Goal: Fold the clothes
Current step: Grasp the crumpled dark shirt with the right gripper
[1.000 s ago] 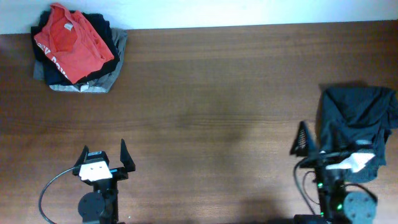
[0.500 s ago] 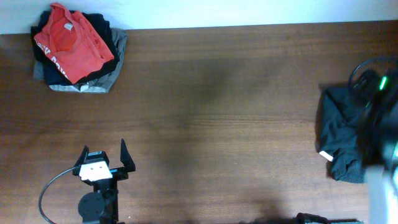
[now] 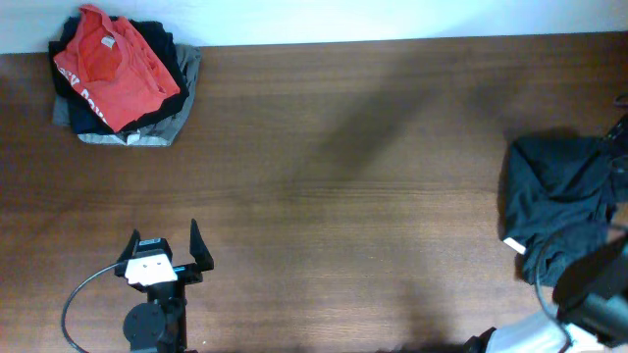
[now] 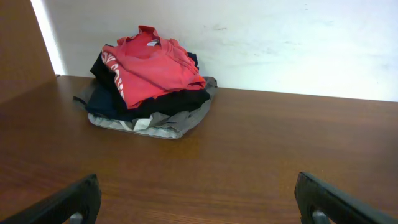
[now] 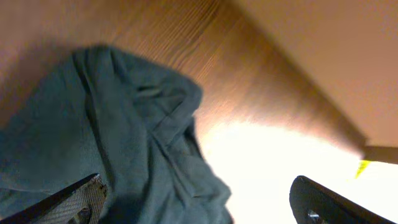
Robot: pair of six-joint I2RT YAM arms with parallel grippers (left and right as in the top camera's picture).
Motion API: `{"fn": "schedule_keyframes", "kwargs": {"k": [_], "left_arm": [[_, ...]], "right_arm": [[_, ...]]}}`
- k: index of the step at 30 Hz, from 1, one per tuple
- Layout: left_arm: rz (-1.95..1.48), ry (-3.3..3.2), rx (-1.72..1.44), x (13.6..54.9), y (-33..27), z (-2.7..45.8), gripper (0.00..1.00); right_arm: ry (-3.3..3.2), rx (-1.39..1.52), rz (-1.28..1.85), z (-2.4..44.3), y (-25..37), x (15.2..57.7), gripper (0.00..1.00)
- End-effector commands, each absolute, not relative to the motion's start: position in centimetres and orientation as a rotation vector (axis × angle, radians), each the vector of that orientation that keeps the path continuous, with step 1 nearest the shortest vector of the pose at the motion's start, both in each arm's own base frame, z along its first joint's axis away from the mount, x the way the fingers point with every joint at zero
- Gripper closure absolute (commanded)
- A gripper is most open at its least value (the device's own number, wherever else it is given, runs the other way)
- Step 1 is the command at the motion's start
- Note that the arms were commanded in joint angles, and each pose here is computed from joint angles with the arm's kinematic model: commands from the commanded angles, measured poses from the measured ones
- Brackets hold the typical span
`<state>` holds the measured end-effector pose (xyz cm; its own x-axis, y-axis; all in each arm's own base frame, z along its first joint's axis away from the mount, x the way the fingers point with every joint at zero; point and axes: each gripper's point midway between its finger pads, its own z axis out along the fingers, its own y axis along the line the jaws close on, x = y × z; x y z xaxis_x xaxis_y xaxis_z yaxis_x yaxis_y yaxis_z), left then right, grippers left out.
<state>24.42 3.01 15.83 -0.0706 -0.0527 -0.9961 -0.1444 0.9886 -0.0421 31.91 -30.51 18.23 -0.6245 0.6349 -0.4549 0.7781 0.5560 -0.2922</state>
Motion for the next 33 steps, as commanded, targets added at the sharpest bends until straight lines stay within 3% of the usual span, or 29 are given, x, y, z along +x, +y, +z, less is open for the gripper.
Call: {"fn": "schedule_keyframes", "kwargs": {"k": [1,7,12,30,32,33], "left_arm": [[0.059,1.638,-0.149,24.4,2.8,15.8,0.01],[0.059,1.638,-0.149,24.4,2.8,15.8,0.01],[0.059,1.638,-0.149,24.4,2.8,15.8,0.01],[0.059,1.638,-0.149,24.4,2.8,15.8,0.01],[0.059,1.638,-0.149,24.4,2.8,15.8,0.01],[0.059,1.638,-0.149,24.4,2.8,15.8,0.01]], "right_arm": [[2.549,1.186,-0.550,15.5,-30.7,33.0,0.01],[2.717,1.048,-0.289,10.5,-28.8,34.9,0.07],[2.760,1.051,-0.250,8.1,-28.7,35.2,0.06],[2.842,0.955,-0.243,5.2,-28.9,35.5,0.06],[2.841,0.954,-0.234,5.1,-28.9,35.5,0.10],[2.841,0.953,-0.227,5.1,-28.8,35.6,0.16]]}}
